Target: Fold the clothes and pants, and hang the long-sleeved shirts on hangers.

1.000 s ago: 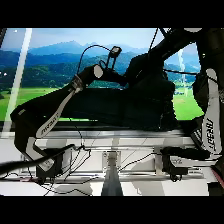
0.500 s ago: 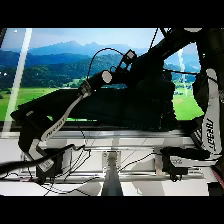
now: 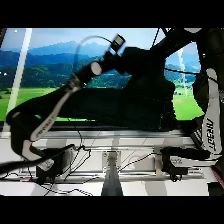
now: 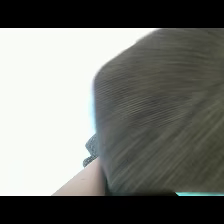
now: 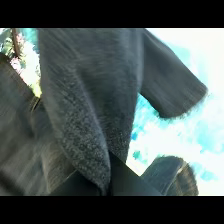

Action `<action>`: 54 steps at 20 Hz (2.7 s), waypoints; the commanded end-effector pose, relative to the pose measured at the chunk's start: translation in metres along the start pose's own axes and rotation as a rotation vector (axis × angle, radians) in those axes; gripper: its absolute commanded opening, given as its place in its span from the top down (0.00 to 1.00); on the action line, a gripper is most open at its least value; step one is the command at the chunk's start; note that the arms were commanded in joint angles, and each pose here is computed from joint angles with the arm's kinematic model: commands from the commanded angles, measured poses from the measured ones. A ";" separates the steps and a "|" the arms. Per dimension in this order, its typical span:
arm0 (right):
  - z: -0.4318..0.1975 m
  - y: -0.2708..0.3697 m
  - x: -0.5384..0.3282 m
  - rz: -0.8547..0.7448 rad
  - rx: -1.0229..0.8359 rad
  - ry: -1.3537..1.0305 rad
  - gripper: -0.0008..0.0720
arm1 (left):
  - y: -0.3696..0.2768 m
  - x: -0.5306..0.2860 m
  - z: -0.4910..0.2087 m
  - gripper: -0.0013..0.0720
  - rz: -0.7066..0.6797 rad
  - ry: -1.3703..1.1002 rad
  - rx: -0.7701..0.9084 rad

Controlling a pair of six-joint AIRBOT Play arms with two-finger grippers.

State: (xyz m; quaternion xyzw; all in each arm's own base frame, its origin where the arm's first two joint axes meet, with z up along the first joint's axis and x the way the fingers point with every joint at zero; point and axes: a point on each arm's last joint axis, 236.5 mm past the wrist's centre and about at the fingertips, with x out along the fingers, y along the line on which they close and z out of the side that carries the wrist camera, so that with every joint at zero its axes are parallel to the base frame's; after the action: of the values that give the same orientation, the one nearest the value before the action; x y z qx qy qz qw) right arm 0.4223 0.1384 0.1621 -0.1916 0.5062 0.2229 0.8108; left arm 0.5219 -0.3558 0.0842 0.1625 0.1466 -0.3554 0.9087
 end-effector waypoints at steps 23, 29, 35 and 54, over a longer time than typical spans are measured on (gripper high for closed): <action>0.054 -0.059 0.170 -0.073 0.139 -0.221 0.23 | 0.147 -0.146 -0.091 0.25 0.142 0.425 -0.448; 0.053 -0.064 0.170 -0.099 0.122 -0.218 0.23 | 0.039 -0.126 -0.170 0.25 -0.289 0.725 -0.318; 0.051 -0.068 0.170 -0.118 0.109 -0.210 0.23 | -0.034 -0.084 -0.190 0.25 -0.386 0.797 0.159; -0.034 -0.150 0.164 -0.158 0.280 -0.018 0.23 | -0.004 -0.045 -0.176 0.94 -0.163 0.700 0.229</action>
State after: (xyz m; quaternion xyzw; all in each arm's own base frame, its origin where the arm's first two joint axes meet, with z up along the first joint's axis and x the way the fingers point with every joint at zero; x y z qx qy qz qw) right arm 0.5530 0.0490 0.0181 -0.1260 0.4839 0.1041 0.8597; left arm 0.4492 -0.2653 -0.0849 0.3701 0.4419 -0.3800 0.7234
